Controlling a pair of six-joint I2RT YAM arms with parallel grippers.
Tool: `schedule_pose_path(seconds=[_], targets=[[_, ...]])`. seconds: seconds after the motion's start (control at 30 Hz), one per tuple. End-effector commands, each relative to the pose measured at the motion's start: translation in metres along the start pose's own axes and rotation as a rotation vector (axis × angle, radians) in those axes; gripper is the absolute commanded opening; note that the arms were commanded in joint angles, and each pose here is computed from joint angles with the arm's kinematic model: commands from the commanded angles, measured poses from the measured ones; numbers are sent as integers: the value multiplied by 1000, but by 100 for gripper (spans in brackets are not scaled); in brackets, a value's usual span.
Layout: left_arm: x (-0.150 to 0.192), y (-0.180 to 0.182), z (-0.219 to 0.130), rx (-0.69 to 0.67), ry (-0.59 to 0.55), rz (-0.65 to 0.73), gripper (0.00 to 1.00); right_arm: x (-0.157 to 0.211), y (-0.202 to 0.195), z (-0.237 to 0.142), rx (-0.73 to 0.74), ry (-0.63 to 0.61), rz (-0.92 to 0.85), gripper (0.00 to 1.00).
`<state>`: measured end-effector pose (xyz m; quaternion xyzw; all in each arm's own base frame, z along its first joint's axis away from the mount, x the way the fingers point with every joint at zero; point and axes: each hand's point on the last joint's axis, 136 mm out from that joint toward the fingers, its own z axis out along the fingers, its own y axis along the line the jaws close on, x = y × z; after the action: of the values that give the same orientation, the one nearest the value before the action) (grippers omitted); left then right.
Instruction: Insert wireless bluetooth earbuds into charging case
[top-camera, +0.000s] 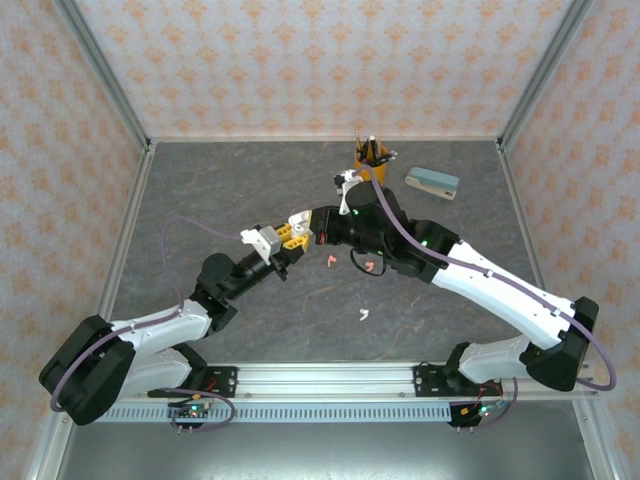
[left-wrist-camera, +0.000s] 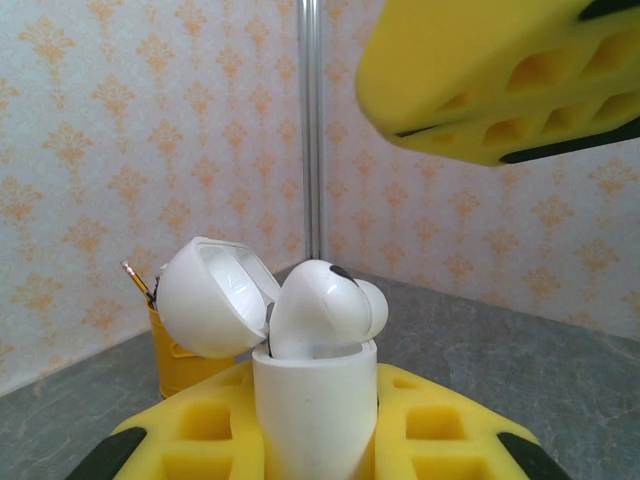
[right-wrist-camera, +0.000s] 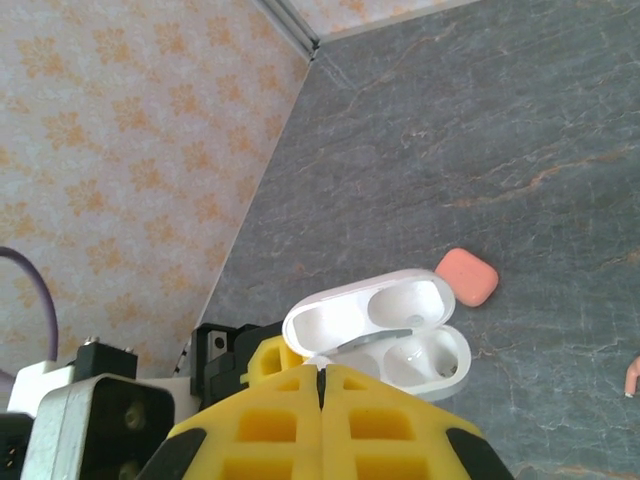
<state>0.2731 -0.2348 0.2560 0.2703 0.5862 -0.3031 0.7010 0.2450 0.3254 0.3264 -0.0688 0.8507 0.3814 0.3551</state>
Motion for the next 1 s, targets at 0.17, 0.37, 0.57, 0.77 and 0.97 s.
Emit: schedule_pose_path(seconds=[0.17, 0.37, 0.57, 0.77, 0.97], targets=[[-12, -5, -1, 14, -39, 18, 0, 28, 12, -2, -87, 146, 19, 0], [-12, -5, 0, 14, -38, 19, 0, 34, 13, 3, -88, 171, 17, 0], [-14, -5, 0, 13, -39, 22, 0, 40, 10, 11, -75, 194, 14, 0], [-15, -5, 1, 16, -39, 25, 0, 40, 6, 15, -58, 190, 8, 0], [-18, -6, 1, 18, -45, 26, 0, 41, 2, 21, -37, 194, 1, 0]])
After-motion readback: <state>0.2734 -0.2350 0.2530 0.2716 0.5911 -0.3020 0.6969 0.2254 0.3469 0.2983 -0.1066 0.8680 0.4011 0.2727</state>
